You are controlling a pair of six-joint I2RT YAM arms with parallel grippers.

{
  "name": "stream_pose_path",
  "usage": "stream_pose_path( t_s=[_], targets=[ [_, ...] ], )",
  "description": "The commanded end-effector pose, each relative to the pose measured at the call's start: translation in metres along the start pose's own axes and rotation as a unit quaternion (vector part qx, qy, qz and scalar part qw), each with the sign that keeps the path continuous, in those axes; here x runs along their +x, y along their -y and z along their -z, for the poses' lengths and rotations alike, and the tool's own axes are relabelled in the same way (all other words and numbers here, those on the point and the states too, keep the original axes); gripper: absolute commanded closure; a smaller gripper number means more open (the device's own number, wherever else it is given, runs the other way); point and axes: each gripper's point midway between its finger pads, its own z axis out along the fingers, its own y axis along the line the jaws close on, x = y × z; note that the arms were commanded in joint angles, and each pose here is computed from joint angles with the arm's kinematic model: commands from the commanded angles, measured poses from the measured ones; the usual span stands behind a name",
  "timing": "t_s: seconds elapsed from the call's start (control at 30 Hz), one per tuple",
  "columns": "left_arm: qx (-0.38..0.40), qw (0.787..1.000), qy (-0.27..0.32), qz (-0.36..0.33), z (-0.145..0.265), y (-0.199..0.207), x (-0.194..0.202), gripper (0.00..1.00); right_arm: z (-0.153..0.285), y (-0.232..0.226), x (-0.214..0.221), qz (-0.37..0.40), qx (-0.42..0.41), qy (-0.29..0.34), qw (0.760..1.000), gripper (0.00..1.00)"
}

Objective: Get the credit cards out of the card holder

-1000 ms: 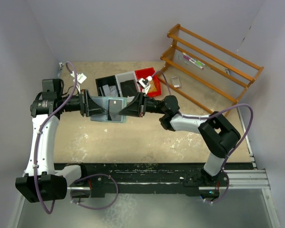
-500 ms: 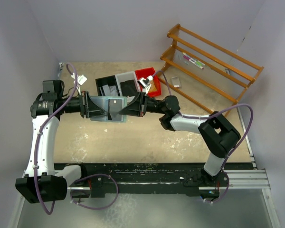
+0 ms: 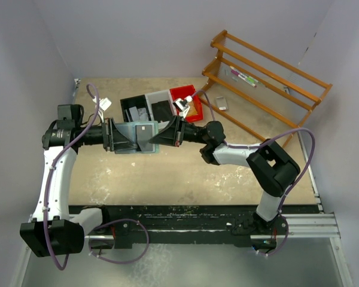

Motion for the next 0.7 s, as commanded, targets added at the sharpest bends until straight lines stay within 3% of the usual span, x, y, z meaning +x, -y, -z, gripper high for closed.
stream_pose_path(
  t_s=[0.0,0.03,0.17,0.27,0.5,0.6,0.67],
  targets=[
    [0.019,1.0,-0.003,0.001,-0.004,0.001,-0.001,0.65,-0.013,-0.055,-0.02,0.069,-0.085,0.038,0.993,1.0],
    [0.026,1.0,-0.003,0.006,-0.004,0.003,-0.001,0.66,-0.013,-0.054,-0.019,0.069,-0.083,0.038,0.993,1.0],
    [0.061,0.998,0.0,0.014,-0.003,0.017,-0.007,0.88,-0.015,-0.043,-0.017,0.07,-0.062,0.037,0.995,1.0],
    [0.069,0.998,0.004,0.008,-0.001,0.023,-0.01,0.88,-0.016,-0.032,-0.016,0.07,-0.04,0.037,0.996,1.0],
    [0.055,0.998,0.0,0.017,-0.004,0.012,-0.003,0.76,-0.021,-0.031,-0.013,0.074,-0.036,0.038,0.996,1.0],
    [0.048,0.999,-0.001,0.017,-0.005,0.007,-0.002,0.79,-0.024,-0.032,-0.012,0.076,-0.034,0.035,0.996,1.0],
    [0.041,0.999,0.0,0.015,-0.005,0.005,-0.004,0.88,-0.024,-0.032,-0.011,0.073,-0.035,0.034,0.996,1.0]
  ],
)
